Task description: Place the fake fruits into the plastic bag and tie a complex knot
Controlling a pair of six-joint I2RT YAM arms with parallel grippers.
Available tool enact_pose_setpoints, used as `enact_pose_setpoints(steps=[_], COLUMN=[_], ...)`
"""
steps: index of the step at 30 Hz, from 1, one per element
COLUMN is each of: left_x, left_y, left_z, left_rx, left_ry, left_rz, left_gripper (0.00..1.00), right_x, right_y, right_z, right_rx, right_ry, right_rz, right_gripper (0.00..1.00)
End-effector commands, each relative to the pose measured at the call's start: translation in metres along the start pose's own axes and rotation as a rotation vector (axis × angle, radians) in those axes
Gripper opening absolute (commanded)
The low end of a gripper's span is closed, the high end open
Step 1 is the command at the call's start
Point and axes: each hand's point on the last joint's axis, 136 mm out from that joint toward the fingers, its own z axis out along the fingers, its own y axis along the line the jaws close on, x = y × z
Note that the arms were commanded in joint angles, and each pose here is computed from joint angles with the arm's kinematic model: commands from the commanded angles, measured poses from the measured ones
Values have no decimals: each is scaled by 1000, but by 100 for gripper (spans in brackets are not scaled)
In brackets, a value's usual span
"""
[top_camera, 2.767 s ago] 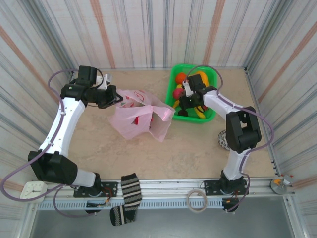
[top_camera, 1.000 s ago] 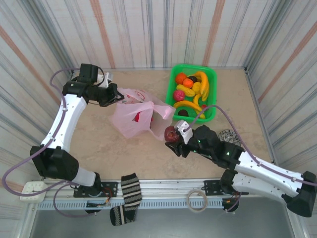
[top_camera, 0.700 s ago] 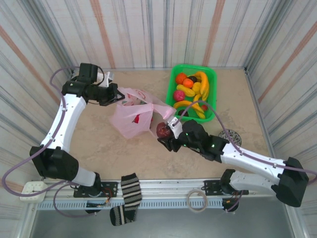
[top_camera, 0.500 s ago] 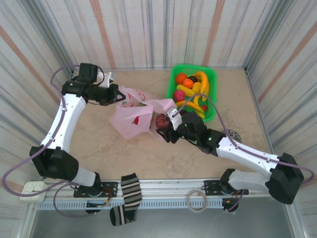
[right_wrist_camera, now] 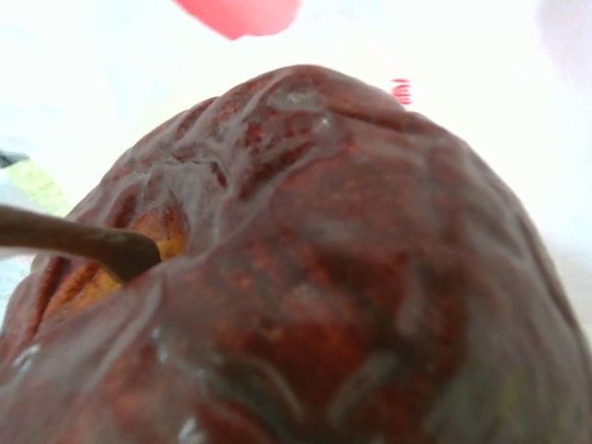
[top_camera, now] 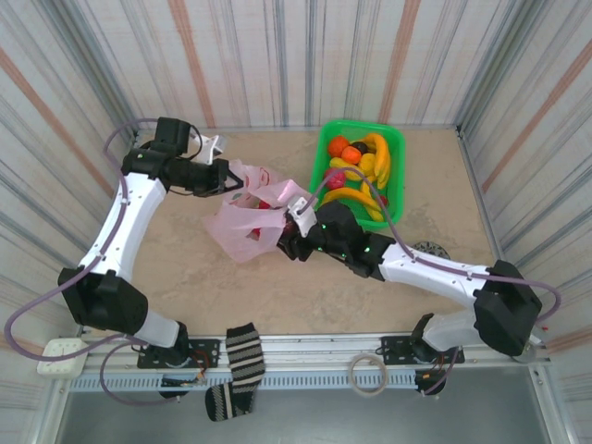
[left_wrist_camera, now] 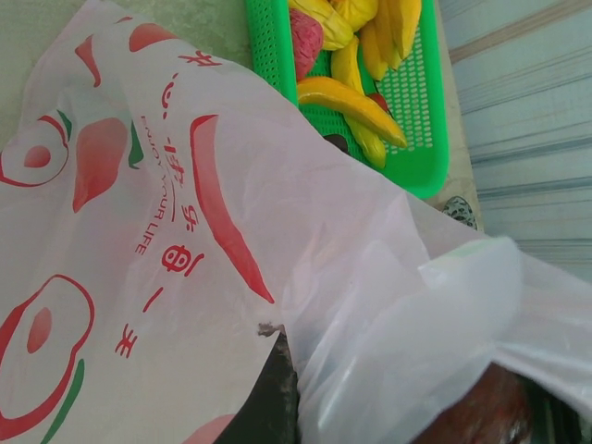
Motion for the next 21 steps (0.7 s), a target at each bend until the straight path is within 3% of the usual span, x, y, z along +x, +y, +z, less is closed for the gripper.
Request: enact_pose_setpoints(steps=[1,11,17,21], left_x=[-1,-7,-3,4], left_y=[0,15,7,1], left_z=[-1,2,6,2], left_rx=[-10,-74,-28,-7], left_ry=[5,-21,-7,-1], left_rz=[-66,-149,-138,-108], left_gripper=[0,0,0,0], right_x=[-24,-21,-22,-25], right_y=[15,50,58,43], right_z=[5,9,17,26], right_rx=[15,76,70,34], right_ry=[-70,-75,-66,-50], right_rz=[-68,-218,-212,-127], right_gripper=[56,56,56,56])
